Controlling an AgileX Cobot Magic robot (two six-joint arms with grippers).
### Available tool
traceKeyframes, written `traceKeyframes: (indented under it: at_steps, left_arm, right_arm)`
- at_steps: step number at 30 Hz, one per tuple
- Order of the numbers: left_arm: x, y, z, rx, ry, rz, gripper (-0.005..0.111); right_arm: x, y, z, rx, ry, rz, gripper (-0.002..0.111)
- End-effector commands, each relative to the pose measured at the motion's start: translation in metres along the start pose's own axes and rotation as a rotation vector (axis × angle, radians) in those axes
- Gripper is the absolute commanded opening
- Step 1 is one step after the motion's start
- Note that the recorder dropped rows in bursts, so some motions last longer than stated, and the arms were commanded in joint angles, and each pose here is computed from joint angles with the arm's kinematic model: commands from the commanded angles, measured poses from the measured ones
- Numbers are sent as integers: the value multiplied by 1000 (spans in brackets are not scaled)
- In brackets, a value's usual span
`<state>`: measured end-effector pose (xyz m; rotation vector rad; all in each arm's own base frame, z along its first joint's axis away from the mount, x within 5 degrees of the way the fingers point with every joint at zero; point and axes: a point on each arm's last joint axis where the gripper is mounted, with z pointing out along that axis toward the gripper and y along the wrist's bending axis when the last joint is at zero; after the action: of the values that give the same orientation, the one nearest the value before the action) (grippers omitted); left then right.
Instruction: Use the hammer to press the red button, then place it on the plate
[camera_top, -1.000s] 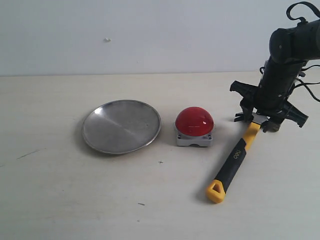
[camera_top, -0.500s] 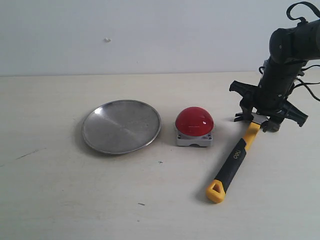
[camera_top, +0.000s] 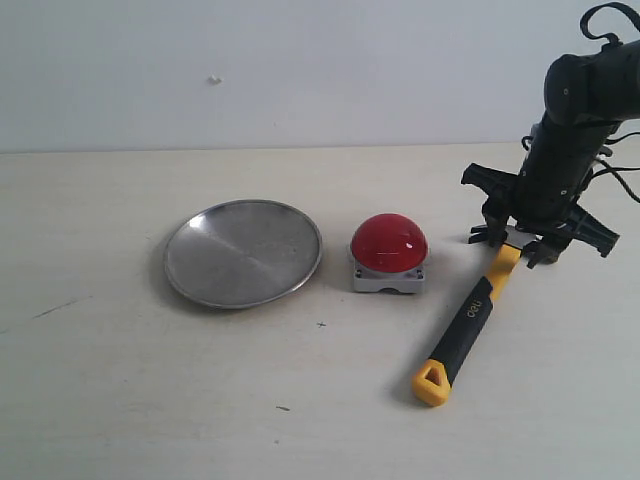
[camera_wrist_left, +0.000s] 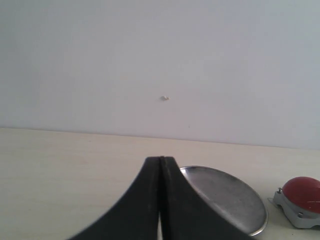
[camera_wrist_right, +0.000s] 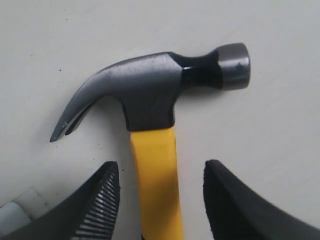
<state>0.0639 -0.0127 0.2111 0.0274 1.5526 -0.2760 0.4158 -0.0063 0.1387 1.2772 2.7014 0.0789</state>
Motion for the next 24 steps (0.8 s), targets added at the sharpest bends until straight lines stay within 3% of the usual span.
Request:
traceKeyframes:
  at_steps: [1, 24]
  left_arm:
    - [0, 0, 0, 8, -3, -2, 0]
    - [0, 0, 0, 8, -3, -2, 0]
  right_arm:
    - [-3, 1, -2, -12, -14, -8, 51]
    - [-1, 1, -2, -2, 3, -41, 51]
